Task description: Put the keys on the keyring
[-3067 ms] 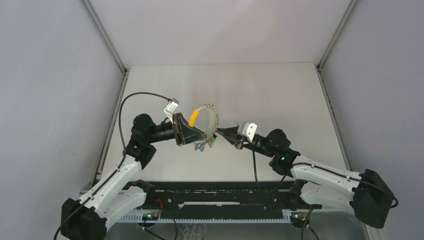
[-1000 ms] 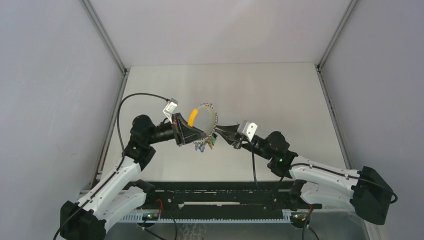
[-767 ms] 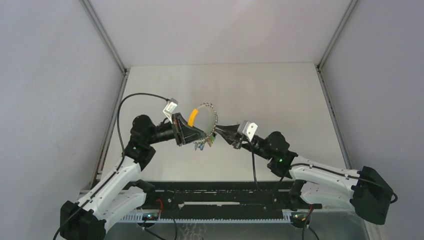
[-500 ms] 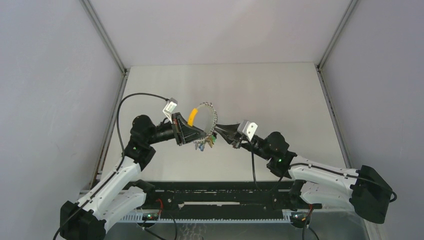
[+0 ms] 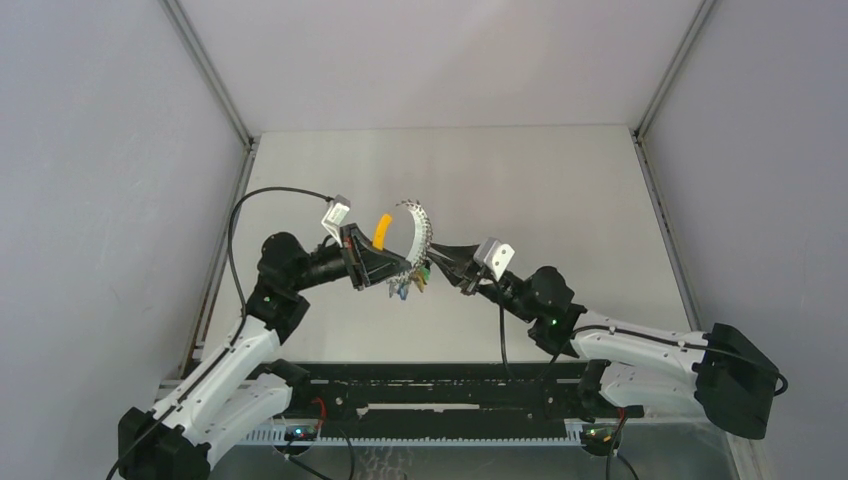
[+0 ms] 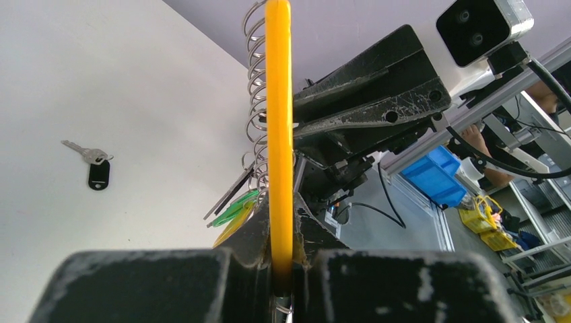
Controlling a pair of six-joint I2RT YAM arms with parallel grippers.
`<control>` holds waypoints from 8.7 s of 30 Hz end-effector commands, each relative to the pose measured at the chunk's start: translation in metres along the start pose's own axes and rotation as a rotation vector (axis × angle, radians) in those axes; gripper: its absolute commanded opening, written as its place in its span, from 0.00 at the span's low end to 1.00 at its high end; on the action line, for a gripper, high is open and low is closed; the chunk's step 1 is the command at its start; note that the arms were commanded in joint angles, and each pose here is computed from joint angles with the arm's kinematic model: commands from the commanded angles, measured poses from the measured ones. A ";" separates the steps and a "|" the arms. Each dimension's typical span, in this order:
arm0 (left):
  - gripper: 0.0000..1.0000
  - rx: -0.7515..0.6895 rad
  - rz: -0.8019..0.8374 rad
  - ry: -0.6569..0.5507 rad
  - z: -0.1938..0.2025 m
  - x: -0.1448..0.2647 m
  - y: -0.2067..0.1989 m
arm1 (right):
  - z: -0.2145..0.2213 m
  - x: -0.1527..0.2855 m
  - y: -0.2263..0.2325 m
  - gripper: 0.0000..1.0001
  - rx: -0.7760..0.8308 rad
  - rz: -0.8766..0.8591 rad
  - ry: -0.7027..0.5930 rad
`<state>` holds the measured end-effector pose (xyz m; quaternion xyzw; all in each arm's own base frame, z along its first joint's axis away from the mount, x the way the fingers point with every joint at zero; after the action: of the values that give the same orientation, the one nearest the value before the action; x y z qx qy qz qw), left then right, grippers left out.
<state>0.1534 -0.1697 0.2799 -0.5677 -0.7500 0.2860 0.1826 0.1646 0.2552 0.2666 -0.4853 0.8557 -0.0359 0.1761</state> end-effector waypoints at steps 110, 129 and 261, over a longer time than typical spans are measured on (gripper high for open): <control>0.00 -0.138 -0.016 -0.049 -0.009 0.006 -0.019 | 0.001 0.000 0.009 0.06 0.061 0.005 0.004; 0.00 -0.136 -0.011 -0.046 -0.010 0.004 -0.017 | -0.003 0.000 0.008 0.13 0.054 0.009 -0.011; 0.08 0.059 0.027 -0.167 0.017 0.004 -0.001 | -0.014 -0.010 -0.008 0.00 0.108 -0.007 -0.132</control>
<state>0.1431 -0.1703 0.2641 -0.5408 -0.7478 0.3523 0.1556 0.1707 0.2624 0.2582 -0.4825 0.8453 -0.0702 0.2186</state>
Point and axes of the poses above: each gripper's point midway between its finger pads, its own x axis back along the fingers, its own y axis along the line the jaws close on, z = x × y, the point moved 8 cm from there along x, back along the fingers, and after that the axes turned 3 degrees about x, right-handed, at the moved point
